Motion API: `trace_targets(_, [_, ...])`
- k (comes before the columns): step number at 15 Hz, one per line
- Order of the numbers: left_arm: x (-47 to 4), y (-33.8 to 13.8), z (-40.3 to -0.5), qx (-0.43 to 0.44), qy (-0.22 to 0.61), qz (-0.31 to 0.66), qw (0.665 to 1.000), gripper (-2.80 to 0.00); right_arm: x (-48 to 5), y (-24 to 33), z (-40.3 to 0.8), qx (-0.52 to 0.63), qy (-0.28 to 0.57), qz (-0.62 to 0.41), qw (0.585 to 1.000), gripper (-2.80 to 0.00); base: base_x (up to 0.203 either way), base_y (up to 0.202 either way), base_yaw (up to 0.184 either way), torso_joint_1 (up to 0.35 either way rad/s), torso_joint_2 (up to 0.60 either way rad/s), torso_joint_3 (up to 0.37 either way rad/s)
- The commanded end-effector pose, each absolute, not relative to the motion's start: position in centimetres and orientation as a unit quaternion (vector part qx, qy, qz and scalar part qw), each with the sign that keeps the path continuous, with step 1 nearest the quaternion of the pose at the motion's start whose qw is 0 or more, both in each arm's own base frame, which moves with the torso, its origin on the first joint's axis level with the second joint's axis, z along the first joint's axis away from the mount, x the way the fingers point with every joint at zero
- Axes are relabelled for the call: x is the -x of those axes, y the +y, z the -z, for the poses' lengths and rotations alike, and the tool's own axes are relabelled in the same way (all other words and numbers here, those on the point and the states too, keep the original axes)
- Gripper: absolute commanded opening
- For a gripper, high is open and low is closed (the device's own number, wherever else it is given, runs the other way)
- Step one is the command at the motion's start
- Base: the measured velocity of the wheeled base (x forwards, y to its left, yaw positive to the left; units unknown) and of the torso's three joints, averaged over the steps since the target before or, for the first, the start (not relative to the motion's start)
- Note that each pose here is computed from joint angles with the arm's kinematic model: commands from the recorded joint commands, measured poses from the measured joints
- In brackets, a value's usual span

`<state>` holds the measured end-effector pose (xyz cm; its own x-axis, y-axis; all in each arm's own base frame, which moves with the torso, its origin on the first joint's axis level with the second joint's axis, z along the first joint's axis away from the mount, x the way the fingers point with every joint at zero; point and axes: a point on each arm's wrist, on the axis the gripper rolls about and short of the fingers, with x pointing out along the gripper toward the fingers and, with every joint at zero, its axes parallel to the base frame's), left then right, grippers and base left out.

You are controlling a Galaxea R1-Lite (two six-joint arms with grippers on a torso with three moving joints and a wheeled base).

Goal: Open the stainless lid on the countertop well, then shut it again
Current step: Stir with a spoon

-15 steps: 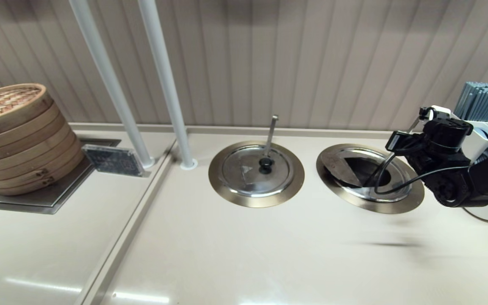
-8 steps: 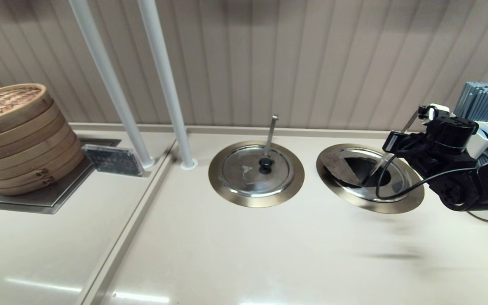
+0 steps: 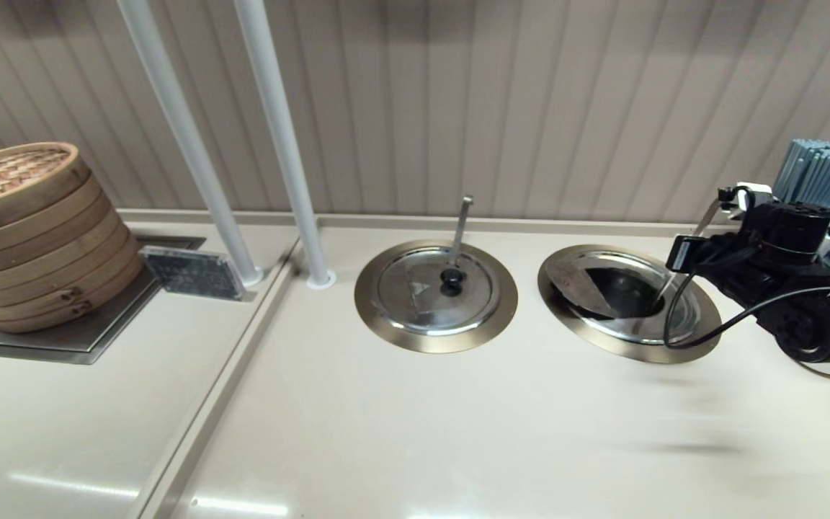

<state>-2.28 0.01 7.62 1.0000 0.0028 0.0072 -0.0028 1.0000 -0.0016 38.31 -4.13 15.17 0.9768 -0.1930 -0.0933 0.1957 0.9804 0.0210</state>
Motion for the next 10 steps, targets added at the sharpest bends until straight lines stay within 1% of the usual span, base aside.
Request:
trace_targets(1, [2.3, 0.0, -7.6, 0.001, -0.004, -0.002, 1.0, -2.8, -39.0, -4.9, -14.5, -0.015, 0.048, 0.108, 0.993, -2.8, 0.0, 0.0, 0.0, 0.0, 0.0, 0.0])
trace_targets(4, [2.3, 0.0, -7.6, 0.001, -0.004, -0.002, 1.0, -2.8, -39.6, -5.1, -14.5, -0.025, 0.041, 0.113, 0.992, -2.8, 0.0, 0.0, 0.0, 0.0, 0.0, 0.0])
trace_targets(8, [2.3, 0.0, -7.6, 0.001, -0.004, -0.002, 1.0, -2.8, -39.8, -4.0, -14.9, -0.06, 0.03, 0.099, 0.993, -2.8, 0.0, 0.0, 0.0, 0.0, 0.0, 0.0])
trace_targets(10, [2.3, 0.0, -7.6, 0.001, -0.004, -0.002, 1.0, -2.8, -39.5, -3.6, -15.6, -0.067, 0.02, 0.095, 0.993, -2.8, 0.0, 0.0, 0.0, 0.0, 0.0, 0.0])
